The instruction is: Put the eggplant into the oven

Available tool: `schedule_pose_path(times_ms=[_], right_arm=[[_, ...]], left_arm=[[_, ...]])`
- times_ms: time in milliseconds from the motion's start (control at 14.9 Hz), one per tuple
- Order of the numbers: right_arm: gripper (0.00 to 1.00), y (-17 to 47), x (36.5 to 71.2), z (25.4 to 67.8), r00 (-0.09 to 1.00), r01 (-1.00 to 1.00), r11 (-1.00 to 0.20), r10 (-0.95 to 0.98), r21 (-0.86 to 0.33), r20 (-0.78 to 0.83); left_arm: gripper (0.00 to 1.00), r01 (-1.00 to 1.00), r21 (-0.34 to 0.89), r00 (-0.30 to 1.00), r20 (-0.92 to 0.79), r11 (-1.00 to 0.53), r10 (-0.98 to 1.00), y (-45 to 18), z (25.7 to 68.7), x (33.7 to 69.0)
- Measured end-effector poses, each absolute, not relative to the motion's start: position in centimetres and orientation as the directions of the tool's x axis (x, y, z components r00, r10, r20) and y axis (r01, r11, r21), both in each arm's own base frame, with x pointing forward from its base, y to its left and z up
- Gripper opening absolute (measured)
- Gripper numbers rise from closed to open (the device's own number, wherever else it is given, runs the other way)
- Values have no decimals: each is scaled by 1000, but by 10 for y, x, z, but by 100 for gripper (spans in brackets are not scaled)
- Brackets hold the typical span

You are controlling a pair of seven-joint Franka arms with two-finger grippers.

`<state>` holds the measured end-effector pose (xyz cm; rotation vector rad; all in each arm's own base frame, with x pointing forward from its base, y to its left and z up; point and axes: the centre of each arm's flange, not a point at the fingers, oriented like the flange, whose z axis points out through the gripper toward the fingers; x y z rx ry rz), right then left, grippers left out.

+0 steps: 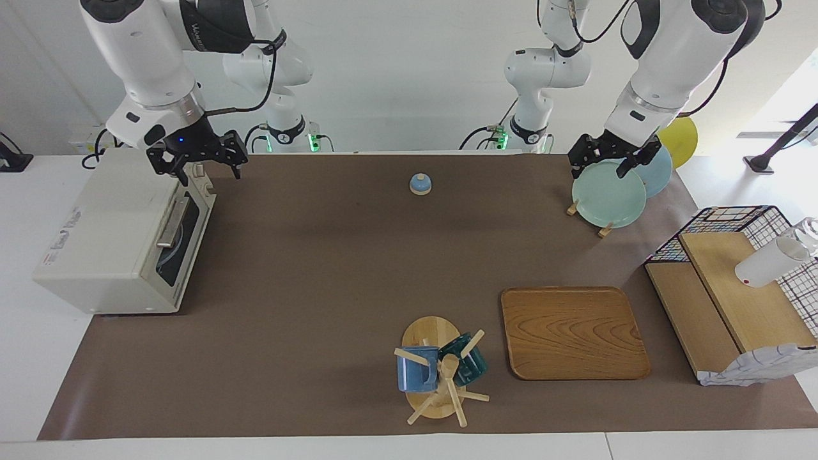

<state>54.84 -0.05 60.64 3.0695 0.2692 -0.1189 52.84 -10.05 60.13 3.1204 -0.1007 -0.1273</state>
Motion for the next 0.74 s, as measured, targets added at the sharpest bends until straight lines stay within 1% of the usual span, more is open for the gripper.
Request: schedule_pose_path(times_ms=[402, 736], right_arm=[[100, -1, 539, 610, 983, 174, -983, 170, 53, -72], [100, -2, 540, 607, 983, 173, -983, 169, 53, -71]], left_arm=[[100, -64, 20, 995, -81, -998, -65, -101, 601, 528], [100, -63, 20, 995, -81, -998, -65, -100, 601, 528]])
